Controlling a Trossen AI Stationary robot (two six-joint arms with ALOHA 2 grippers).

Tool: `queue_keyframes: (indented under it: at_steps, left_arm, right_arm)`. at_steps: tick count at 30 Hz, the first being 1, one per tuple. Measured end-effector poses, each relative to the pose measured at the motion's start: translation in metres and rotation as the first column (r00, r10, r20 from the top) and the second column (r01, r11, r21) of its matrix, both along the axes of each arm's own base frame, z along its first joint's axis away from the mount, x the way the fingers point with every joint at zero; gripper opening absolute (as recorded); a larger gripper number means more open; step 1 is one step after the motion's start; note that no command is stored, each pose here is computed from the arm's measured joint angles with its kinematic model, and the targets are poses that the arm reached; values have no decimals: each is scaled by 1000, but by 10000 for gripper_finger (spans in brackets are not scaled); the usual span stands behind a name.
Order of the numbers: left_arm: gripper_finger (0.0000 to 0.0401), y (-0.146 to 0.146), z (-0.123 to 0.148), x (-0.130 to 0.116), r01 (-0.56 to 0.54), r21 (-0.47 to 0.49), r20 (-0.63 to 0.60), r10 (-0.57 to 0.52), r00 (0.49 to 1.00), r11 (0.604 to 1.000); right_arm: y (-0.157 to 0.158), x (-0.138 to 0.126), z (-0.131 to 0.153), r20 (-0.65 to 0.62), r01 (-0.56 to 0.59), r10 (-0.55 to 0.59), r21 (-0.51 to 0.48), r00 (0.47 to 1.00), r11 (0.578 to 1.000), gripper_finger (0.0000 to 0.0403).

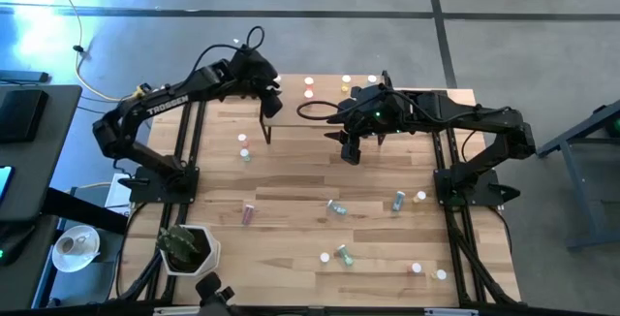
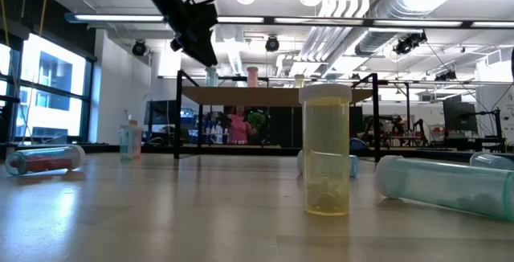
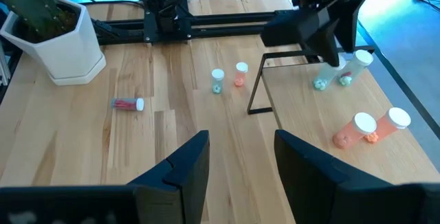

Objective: Pick and place medicine bottles onto shelf by color
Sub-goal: Align the yellow pill bottle with the yellow bottle on the shelf

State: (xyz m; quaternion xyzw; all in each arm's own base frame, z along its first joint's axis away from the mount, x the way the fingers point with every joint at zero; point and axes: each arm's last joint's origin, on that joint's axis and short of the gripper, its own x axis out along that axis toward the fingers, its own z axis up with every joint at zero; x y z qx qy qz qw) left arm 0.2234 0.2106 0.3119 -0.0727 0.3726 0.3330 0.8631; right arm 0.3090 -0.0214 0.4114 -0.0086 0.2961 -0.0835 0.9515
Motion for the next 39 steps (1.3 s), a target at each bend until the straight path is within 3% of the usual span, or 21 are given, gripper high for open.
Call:
queue_keyframes:
  at_steps: [9, 16, 24, 32, 39]
  left_arm:
    - [163, -24, 35, -17, 6, 78, 102, -14, 995, 997]
    - [163, -57, 54, -20, 95, 131, 150, -114, 982, 987]
    - [163, -86, 30, -25, 155, 100, 178, -171, 969, 983]
    - [163, -109, -2, -21, 219, 92, 240, -235, 942, 971]
    - [163, -128, -25, -11, 293, 75, 264, -303, 916, 953]
  right_arm:
    - [0, -3, -4, -65, -35, 32, -43, 997, 998, 156]
    - [0, -6, -18, -154, -36, 32, -29, 988, 999, 156]
    - [5, -3, -77, -277, -25, 34, 35, 960, 999, 156]
    - [29, 0, -122, -268, -160, 191, 133, 944, 978, 156]
    - [54, -5, -153, -281, -154, 210, 208, 936, 966, 156]
